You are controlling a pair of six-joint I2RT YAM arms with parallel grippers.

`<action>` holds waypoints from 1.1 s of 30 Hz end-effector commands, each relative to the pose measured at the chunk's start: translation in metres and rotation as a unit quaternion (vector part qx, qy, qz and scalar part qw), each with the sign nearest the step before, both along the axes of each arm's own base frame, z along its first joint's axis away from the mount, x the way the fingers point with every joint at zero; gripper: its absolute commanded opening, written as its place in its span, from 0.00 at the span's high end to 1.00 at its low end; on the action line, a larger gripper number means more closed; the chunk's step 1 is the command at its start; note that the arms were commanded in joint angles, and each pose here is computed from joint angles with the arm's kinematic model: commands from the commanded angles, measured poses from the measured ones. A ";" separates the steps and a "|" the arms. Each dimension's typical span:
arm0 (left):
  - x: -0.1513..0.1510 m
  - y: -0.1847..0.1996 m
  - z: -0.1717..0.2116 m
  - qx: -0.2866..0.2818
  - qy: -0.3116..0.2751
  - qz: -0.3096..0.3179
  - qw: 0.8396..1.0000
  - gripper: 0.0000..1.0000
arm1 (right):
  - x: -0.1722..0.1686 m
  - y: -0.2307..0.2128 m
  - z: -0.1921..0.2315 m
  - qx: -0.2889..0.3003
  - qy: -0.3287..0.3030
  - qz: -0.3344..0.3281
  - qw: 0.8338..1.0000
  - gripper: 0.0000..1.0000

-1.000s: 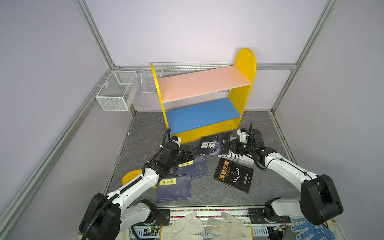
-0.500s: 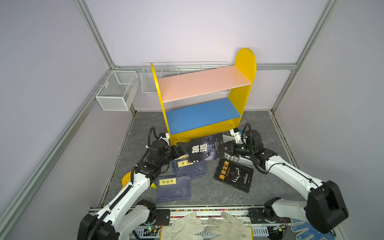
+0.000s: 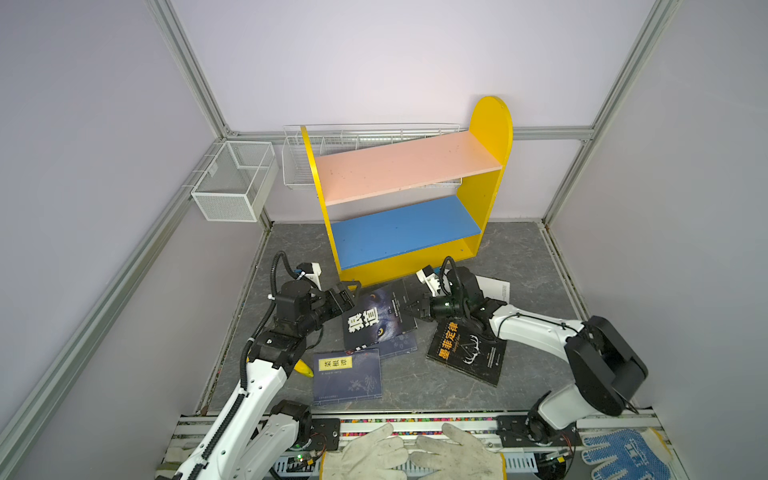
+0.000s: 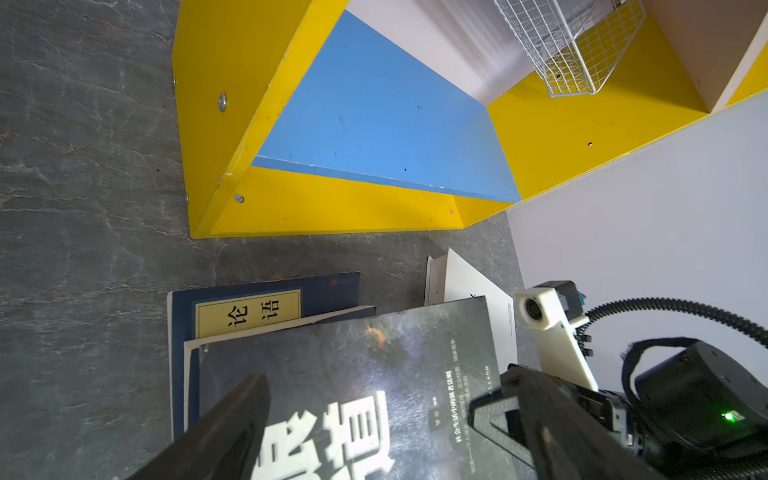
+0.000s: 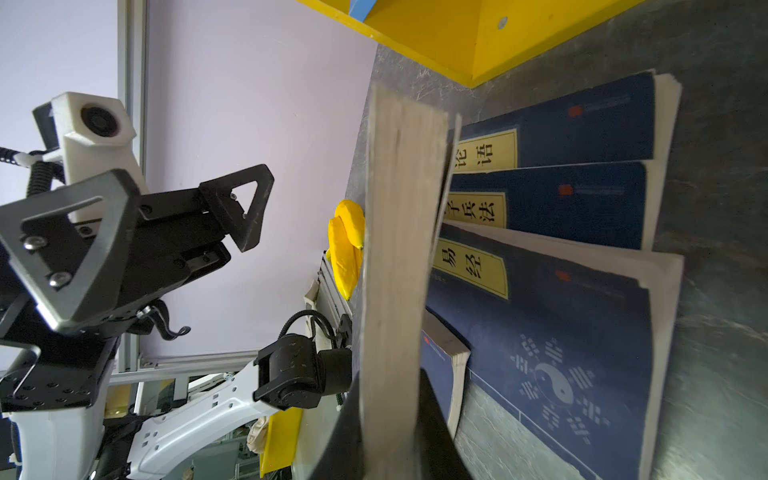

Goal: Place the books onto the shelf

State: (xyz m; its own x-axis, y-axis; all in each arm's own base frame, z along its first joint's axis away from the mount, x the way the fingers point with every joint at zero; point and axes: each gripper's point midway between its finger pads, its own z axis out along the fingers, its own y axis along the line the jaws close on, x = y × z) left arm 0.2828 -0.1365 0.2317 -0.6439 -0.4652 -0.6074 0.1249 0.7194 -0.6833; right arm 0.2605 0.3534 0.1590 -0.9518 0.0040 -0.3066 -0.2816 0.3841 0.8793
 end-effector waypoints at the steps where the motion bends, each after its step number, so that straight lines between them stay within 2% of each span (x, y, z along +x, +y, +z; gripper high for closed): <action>1: -0.006 0.002 -0.006 0.001 0.008 -0.003 1.000 0.06 | 0.009 0.017 0.030 0.056 -0.035 0.010 0.998 0.94; 8: -0.010 0.003 -0.013 0.006 0.015 -0.005 1.000 0.06 | 0.015 0.016 0.022 0.028 -0.041 0.004 0.999 0.94; 13: -0.009 0.002 -0.017 0.006 0.019 -0.006 1.000 0.06 | 0.019 0.016 -0.001 0.009 -0.022 -0.006 1.000 0.92; 18: -0.009 0.002 -0.020 0.004 0.022 -0.005 1.000 0.06 | 0.028 0.010 -0.027 -0.040 -0.027 -0.025 0.999 0.88; 23: -0.008 0.002 -0.024 0.007 0.026 -0.005 1.000 0.06 | 0.033 0.007 -0.044 -0.075 -0.021 -0.032 0.996 0.75; 26: -0.008 0.001 -0.025 0.006 0.027 -0.006 1.000 0.06 | 0.037 -0.004 -0.056 -0.126 -0.025 -0.045 0.991 0.61; 33: -0.009 -0.006 -0.024 0.007 0.026 -0.031 0.999 0.06 | 0.054 -0.034 -0.046 -0.221 -0.076 -0.074 0.970 0.46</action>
State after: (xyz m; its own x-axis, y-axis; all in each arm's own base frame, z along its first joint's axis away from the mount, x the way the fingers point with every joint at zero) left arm 0.2749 -0.1382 0.2088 -0.6886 -0.4437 -0.5736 0.1037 0.7226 -0.6835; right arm 0.3043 0.3395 0.0993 -0.9289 -0.0064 -0.3702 -0.2737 0.6853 0.6749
